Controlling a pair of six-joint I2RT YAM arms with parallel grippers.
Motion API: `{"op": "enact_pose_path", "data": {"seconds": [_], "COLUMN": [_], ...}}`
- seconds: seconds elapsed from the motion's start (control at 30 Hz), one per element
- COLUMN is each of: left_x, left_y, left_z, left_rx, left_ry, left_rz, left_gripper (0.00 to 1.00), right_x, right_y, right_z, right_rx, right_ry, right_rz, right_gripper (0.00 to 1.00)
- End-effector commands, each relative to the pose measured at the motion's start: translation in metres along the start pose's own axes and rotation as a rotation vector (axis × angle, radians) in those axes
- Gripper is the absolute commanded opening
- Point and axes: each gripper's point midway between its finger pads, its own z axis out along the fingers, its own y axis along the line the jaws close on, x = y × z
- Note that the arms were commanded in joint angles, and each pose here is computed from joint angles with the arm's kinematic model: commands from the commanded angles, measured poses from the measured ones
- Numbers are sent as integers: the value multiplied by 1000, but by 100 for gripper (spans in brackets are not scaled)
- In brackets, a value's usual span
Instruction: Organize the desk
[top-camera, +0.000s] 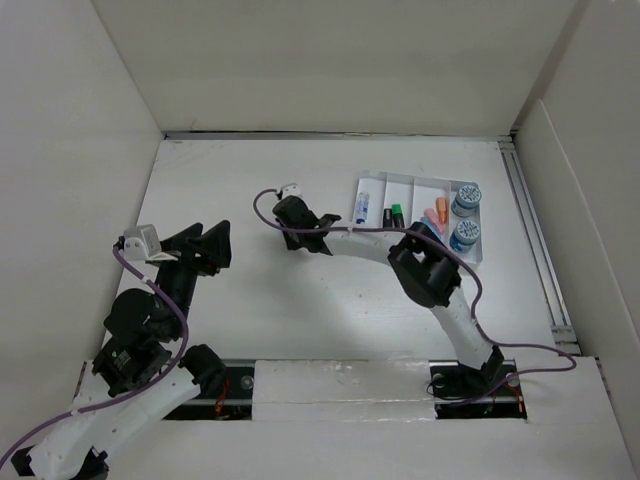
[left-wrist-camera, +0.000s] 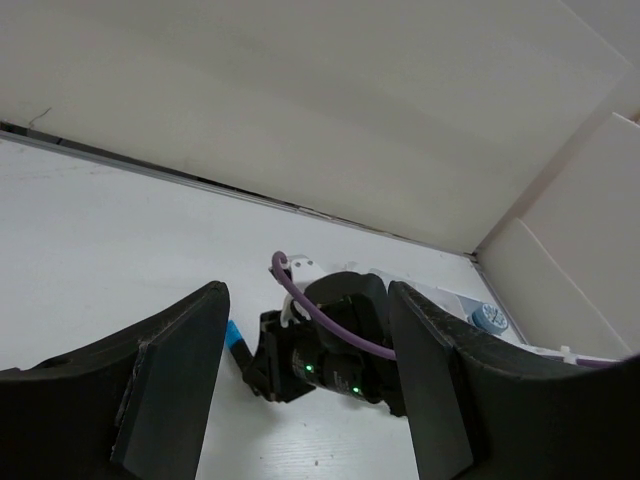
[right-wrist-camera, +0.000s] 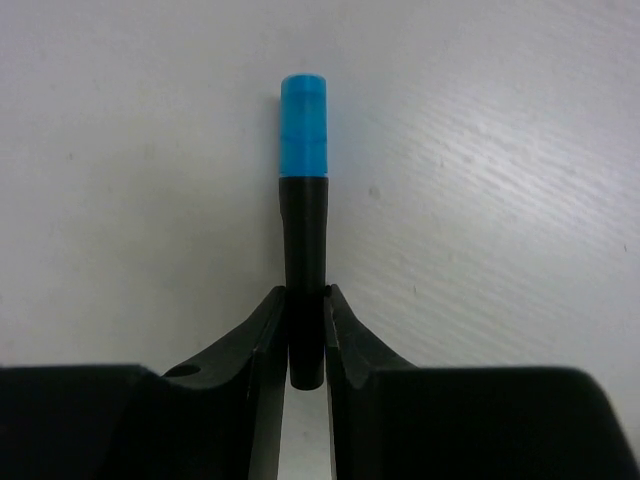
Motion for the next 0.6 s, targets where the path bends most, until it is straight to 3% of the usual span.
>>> {"op": "enact_pose_path", "data": {"seconds": [0.0, 0.1, 0.3, 0.57], "left_x": [-4, -3, -4, -2], "left_y": [-5, -4, -5, -8], "left_z": [3, 4, 3, 4], "left_rx": [12, 6, 11, 25], "left_ry": [-14, -11, -17, -5], "left_rz": [-11, -7, -14, -8], "left_gripper": [60, 60, 61, 61], "right_x": [-29, -60, -101, -46], "right_y": [3, -14, -112, -212], "right_z": [-36, -71, -129, -149], "right_rx": [-58, -140, -72, 108], "right_ry": [-93, -186, -372, -412], "right_rz": [69, 185, 424, 623], "right_gripper": [2, 1, 1, 1]}}
